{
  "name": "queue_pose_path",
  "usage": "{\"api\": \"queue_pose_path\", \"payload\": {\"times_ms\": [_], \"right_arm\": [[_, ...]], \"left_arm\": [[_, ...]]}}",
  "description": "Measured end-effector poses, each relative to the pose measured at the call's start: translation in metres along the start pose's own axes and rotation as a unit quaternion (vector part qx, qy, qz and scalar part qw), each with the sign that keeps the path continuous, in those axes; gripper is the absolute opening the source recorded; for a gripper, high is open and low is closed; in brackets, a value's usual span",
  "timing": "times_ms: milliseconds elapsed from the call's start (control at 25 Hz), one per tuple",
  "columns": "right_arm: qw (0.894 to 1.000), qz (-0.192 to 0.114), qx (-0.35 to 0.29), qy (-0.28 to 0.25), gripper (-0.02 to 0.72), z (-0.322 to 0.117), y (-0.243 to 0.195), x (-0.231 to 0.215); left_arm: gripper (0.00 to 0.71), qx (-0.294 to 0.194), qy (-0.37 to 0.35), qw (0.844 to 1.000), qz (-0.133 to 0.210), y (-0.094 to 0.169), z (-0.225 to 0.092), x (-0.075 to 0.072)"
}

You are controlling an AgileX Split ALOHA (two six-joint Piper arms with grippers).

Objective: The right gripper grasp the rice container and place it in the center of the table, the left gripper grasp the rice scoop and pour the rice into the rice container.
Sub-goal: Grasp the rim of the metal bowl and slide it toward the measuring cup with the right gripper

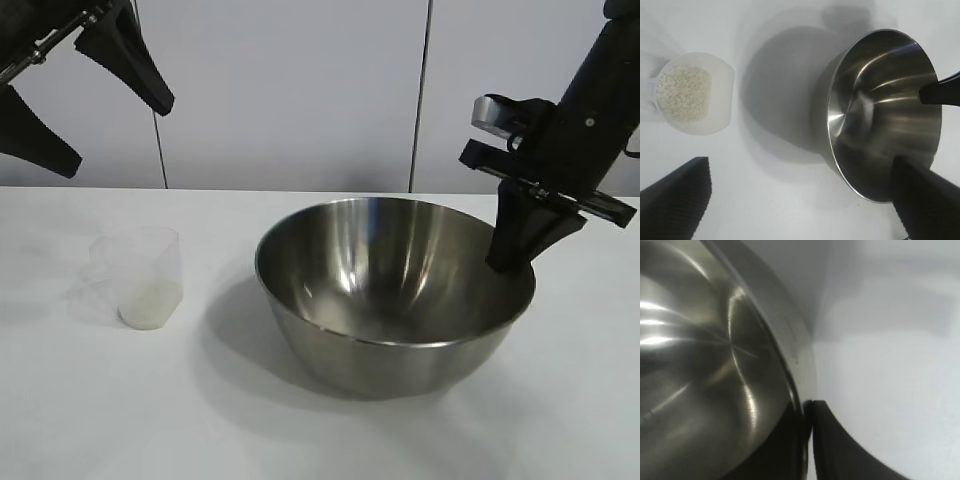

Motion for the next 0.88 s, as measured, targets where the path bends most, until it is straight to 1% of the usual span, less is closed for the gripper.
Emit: {"api": "queue_pose_path", "payload": {"times_ms": [80, 160, 280, 480, 720, 880], "right_arm": [[1.0, 0.017, -0.009, -0.004, 0.019, 0.003, 0.003, 0.006], [1.0, 0.023, -0.014, -0.004, 0.019, 0.004, 0.001, 0.013], [1.0, 0.012, -0.018, 0.012, 0.019, 0.002, -0.006, 0.028], [0.999, 0.011, -0.038, 0.031, 0.019, -0.001, -0.021, 0.059], [1.0, 0.004, -0.026, 0.009, 0.018, 0.002, -0.054, 0.065], [1.0, 0.01, -0.025, -0.002, 0.016, 0.002, -0.057, 0.067]], "left_arm": [[0.694, 0.0, 0.0, 1.0, 0.0, 0.0, 0.0, 0.0], [0.694, 0.0, 0.0, 1.0, 0.0, 0.0, 0.0, 0.0], [0.694, 0.0, 0.0, 1.0, 0.0, 0.0, 0.0, 0.0], [0.694, 0.0, 0.0, 1.0, 0.0, 0.0, 0.0, 0.0], [0.694, 0.0, 0.0, 1.0, 0.0, 0.0, 0.0, 0.0], [0.694, 0.0, 0.0, 1.0, 0.0, 0.0, 0.0, 0.0]]}}
Point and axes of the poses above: a point on each arm's last joint axis where the gripper is mounted, y pointing back along that axis away from the gripper, x along the wrist's bending axis when the last joint is at zero, z = x × y, the point moved 2 cm from there along -y, pointing out along that axis toward the gripper, and after that the axes turned 15 degrees about -y, right-handed, at the moved point
